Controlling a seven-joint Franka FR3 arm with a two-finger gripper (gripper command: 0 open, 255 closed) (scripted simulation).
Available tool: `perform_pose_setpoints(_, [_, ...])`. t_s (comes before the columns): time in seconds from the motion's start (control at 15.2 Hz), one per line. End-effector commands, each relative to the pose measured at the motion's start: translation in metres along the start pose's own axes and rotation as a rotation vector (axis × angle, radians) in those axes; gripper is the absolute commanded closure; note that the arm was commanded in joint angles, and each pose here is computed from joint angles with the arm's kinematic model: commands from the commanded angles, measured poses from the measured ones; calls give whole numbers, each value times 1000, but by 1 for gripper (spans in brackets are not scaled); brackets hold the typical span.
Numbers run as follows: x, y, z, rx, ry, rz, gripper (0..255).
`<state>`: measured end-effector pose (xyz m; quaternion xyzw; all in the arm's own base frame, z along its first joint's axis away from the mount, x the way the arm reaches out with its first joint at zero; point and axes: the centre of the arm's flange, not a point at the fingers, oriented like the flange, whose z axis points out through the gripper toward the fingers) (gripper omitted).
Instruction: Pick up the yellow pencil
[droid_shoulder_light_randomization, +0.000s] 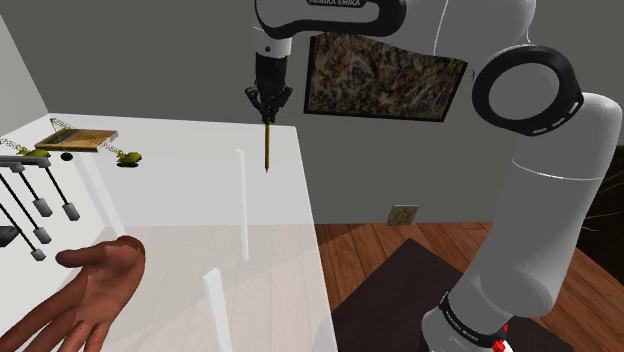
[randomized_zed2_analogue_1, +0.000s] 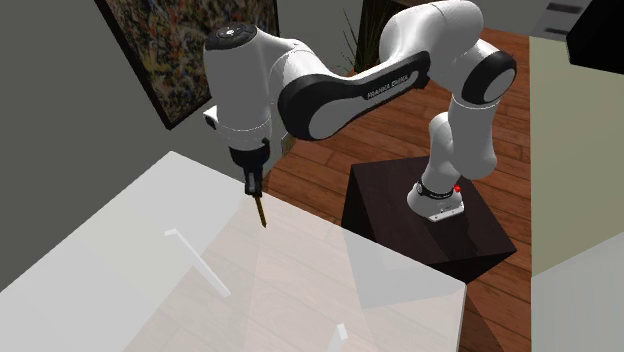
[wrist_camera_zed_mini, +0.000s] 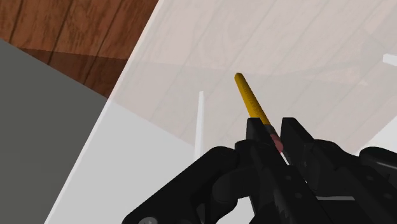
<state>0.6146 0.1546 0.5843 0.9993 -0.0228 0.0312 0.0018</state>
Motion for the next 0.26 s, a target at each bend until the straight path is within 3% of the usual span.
perform_pose_setpoints(0.0, [1,1,-11,0,0,0,255])
perform_pose_setpoints(0.2, [2,1,-17,0,0,0,255])
